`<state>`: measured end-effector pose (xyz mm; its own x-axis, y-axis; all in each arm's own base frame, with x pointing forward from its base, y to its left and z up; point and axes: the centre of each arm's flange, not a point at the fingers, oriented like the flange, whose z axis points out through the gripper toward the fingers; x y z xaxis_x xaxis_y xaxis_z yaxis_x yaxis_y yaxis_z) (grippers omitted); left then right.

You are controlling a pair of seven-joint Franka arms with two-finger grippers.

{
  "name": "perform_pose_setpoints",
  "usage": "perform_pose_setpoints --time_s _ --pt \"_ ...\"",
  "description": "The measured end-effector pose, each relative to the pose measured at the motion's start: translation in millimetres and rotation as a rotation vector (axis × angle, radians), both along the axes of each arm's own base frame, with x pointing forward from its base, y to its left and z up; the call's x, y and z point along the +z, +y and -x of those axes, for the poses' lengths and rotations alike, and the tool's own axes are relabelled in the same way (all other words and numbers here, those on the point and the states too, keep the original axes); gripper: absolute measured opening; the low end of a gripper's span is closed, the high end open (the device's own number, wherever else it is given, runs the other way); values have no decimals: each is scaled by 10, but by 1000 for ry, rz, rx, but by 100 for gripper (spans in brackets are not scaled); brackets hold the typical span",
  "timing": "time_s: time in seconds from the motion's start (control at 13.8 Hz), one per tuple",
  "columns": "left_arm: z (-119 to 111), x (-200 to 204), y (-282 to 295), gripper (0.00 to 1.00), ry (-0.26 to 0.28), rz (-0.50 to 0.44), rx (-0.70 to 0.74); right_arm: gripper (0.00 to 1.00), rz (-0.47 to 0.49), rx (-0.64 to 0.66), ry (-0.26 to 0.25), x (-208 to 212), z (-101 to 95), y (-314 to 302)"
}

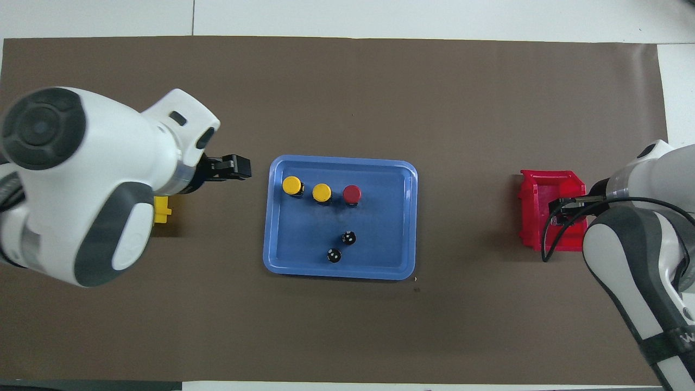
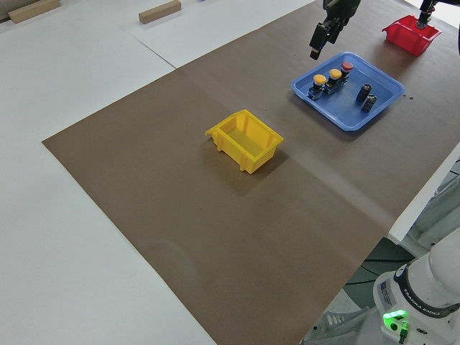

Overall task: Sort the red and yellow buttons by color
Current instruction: 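Carry the red button to the red bin while the left gripper reaches the tray, then grasp a yellow button with the left gripper and carry it to the yellow bin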

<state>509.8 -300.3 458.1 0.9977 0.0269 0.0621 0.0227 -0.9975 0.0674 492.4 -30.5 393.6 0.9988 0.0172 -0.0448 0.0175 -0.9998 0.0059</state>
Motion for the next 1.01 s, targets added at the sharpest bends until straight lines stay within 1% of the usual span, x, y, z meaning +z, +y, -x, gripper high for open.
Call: perform_pose_setpoints --time_s 0.07,0.14,0.22,0.29,0.36,0.58,0.8,0.94,1.01 --pt "-51 -221 -96 92 1 0 8 34 0 17 -7 -73 26 -2" --pt "-106 -405 -146 92 -1 2 18 34 0 34 -15 -149 55 -10" --pt "-152 -567 -189 88 -5 3 24 34 0 45 -19 -228 93 -39" --pt "-171 -679 -226 88 -5 4 26 34 0 51 -17 -278 123 -80" --pt "-180 -761 -258 83 -4 3 27 34 -1 56 -17 -307 144 -131" --pt "-154 -871 -357 79 -4 3 24 34 -1 55 -14 -368 191 -221" --pt "-114 -948 -428 79 7 -3 18 34 -2 56 -9 -401 212 -215" --pt "-87 -954 -466 76 8 -4 15 34 -2 58 -7 -407 215 -201" --pt "-83 -955 -473 76 9 -4 17 34 -2 60 -6 -411 217 -196"
